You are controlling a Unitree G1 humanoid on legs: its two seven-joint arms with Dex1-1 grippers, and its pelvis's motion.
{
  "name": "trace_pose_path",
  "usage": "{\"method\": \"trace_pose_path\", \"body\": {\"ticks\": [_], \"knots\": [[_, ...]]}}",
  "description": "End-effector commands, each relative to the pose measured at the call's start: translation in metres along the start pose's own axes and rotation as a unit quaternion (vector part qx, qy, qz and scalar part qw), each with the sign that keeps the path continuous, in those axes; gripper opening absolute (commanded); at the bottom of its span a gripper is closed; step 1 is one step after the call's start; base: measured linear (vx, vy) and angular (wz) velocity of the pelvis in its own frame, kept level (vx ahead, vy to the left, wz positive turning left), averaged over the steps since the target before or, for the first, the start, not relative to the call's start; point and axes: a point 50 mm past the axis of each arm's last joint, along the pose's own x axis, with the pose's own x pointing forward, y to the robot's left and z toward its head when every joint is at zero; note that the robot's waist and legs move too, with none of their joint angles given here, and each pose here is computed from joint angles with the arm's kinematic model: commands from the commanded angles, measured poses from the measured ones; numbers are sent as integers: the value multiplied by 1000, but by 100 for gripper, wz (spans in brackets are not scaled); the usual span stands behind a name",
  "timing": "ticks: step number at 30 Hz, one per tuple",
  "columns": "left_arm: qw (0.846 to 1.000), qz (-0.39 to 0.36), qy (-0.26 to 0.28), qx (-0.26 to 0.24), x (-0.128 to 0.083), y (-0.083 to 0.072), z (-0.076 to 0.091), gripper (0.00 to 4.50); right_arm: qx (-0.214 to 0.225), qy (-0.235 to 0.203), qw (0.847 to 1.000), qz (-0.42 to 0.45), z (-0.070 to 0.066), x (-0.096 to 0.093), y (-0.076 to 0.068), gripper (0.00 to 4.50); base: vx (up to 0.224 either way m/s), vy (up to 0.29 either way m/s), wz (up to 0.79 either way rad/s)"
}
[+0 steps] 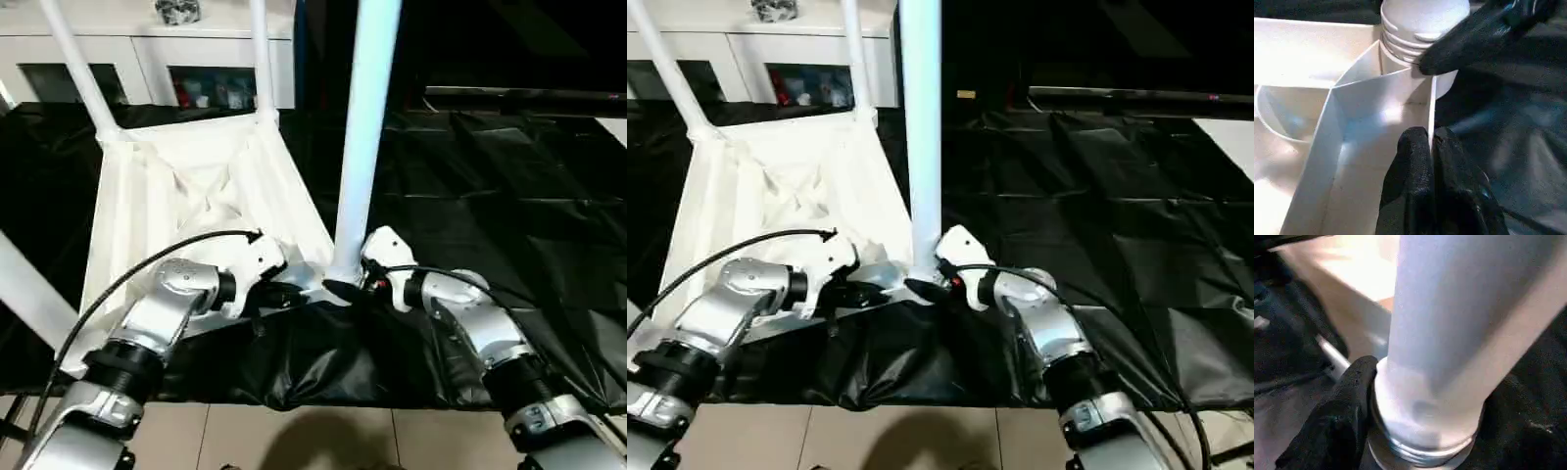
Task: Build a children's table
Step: Rotate leg to tighten
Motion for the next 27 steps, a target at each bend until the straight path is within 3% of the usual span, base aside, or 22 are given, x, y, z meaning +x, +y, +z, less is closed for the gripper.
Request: {"method": "trace_pose_path", "body": {"ticks": [1, 4, 6, 10, 14, 15, 18, 21, 27], "knots": [[997, 48, -5, -52, 7, 2, -10, 0, 6, 4, 999, -33, -3, 5, 4, 274, 0, 0, 0], [995, 67, -22, -65, 22, -2, -1, 0, 41, 2, 997, -73, -6, 14, 15, 274, 0, 0, 0], [994, 65, -36, -75, 43, -13, 10, 0, 79, -1, 991, -109, -5, 31, 36, 274, 0, 0, 0], [995, 58, -44, -72, 51, -18, 14, 0, 61, -14, 994, -86, 3, 39, 50, 274, 0, 0, 0], [996, 38, -49, -68, 49, -18, 15, 0, 71, -43, 993, -88, 9, 34, 44, 274, 0, 0, 0], [996, 28, -50, -61, 45, -17, 13, 0, 77, -50, 992, -84, 9, 30, 39, 329, 0, 0, 0], [997, 15, -43, -60, 38, -15, 8, 0, 84, -59, 992, -72, 10, 20, 29, 352, 0, 0, 0], [998, -6, -43, -48, 26, -12, 4, 0, 53, -49, 997, -28, 10, 5, 19, 386, 0, 0, 0], [996, -79, -38, -28, 7, -17, -4, 0, 4, -20, 997, 75, 5, -21, 11, 386, 0, 0, 0]]}}
